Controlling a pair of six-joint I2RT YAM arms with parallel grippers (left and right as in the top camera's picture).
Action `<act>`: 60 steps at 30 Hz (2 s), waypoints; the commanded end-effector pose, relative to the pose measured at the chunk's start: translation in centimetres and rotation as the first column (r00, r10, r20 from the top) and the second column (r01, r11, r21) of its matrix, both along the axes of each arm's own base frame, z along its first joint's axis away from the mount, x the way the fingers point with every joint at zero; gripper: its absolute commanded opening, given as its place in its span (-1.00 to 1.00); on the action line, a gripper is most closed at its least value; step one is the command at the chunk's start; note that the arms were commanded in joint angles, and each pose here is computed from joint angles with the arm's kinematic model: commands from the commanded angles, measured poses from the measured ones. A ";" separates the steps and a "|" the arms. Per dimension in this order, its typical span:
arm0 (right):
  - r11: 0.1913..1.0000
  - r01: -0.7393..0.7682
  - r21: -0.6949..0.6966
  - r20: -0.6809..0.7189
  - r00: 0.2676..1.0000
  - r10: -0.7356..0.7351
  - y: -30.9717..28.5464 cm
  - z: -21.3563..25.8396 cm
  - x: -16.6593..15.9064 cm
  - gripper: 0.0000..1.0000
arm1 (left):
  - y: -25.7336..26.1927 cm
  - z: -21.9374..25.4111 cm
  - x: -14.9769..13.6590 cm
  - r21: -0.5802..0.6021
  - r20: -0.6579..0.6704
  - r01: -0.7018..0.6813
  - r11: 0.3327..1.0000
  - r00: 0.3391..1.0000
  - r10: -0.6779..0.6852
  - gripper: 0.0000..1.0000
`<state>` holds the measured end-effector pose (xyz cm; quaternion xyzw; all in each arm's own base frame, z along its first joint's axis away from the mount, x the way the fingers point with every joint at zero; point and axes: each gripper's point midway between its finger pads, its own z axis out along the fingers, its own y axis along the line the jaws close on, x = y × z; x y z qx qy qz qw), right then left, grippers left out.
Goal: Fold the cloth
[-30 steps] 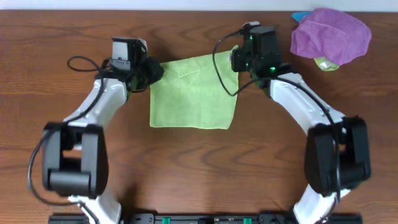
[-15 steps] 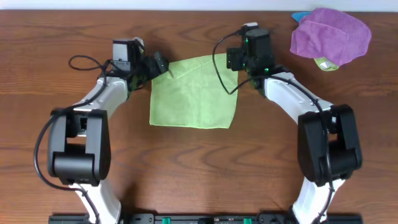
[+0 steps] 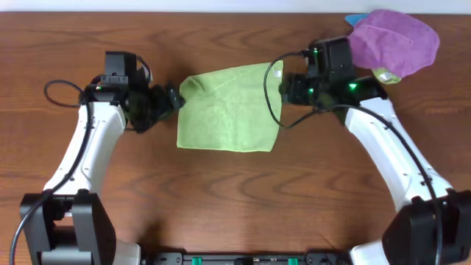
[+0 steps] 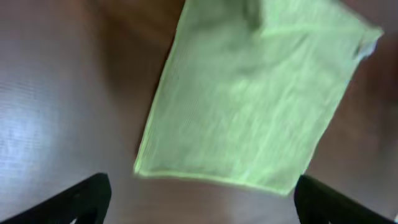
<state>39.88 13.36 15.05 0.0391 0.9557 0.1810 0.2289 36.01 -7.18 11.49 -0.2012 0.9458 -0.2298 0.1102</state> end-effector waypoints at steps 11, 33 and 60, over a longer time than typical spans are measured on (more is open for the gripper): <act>0.944 -0.044 0.326 -0.167 0.980 0.104 2.0 -5.7 -4.6 0.43 | -0.3 -5.0 -2.9 -0.034 -0.076 0.009 0.999 0.997 -0.011 0.90; 0.931 -0.046 0.363 -0.172 0.978 0.116 2.5 -5.4 -4.8 0.41 | -1.9 -9.6 -3.1 -0.173 -0.031 -0.113 0.979 0.994 0.109 0.78; 0.955 -0.009 0.297 -0.157 0.986 0.058 3.1 -9.0 -5.4 0.40 | -4.0 -11.2 -1.3 -0.236 -0.011 -0.104 0.966 0.994 0.105 -0.88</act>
